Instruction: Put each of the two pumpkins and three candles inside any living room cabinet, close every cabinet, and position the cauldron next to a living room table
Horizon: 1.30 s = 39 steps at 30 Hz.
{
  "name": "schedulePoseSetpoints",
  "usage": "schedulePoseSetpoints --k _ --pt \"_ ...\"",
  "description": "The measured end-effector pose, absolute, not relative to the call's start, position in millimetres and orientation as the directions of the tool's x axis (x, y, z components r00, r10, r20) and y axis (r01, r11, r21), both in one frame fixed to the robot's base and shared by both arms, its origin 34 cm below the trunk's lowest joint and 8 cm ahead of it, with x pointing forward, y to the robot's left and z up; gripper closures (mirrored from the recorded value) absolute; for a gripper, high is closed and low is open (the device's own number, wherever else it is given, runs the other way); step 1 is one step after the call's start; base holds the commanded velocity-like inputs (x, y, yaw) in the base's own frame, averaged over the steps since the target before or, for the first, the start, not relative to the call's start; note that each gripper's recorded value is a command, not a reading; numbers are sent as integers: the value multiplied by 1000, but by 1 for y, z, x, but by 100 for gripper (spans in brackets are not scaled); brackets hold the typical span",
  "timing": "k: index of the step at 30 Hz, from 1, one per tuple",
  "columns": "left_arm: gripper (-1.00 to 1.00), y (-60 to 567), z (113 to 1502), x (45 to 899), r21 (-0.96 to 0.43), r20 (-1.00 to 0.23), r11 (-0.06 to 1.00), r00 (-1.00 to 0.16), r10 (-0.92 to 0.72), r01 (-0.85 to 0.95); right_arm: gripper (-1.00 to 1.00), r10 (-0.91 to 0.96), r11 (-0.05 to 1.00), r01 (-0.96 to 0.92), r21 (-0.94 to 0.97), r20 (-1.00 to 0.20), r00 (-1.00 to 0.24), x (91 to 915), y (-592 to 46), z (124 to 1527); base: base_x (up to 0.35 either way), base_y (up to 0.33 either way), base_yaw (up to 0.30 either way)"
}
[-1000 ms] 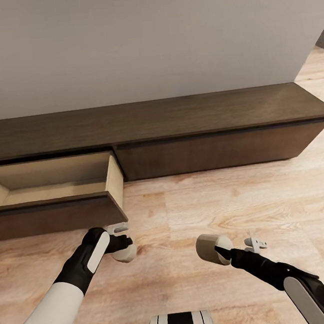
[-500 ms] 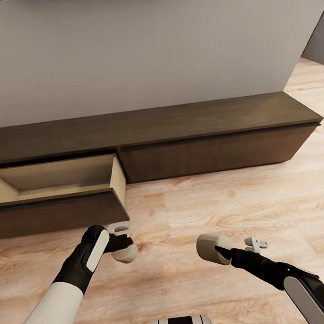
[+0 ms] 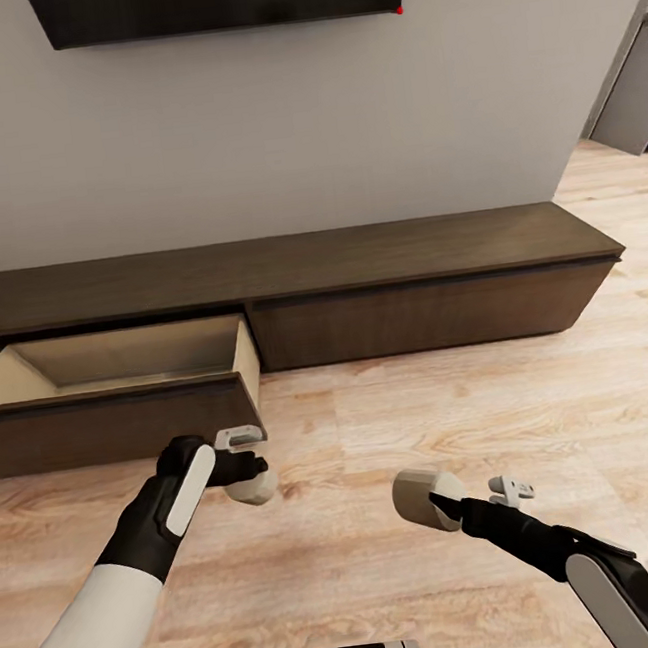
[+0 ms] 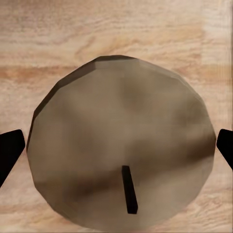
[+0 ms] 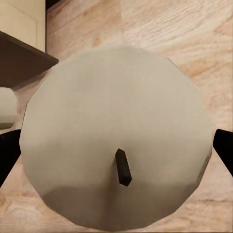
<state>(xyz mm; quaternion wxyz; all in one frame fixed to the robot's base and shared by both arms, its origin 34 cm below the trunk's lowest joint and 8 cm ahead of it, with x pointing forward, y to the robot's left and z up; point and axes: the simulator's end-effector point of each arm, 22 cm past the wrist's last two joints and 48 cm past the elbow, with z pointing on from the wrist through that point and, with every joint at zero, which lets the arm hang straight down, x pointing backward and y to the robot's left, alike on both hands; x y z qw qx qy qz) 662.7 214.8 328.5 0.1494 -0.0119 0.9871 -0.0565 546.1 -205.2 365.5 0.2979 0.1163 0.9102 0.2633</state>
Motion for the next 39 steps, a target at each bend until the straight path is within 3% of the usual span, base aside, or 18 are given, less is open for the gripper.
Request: schedulePoseSetpoints --k 21,39 --pt "100 210 373 681 -125 -382 992 -923 -36 13 100 364 838 32 545 -514 -777 551 -205 385 -34 15 254" --pt "100 210 380 685 -129 -398 992 -916 -38 15 100 364 838 33 545 -512 -778 550 -205 384 -83 251 289"
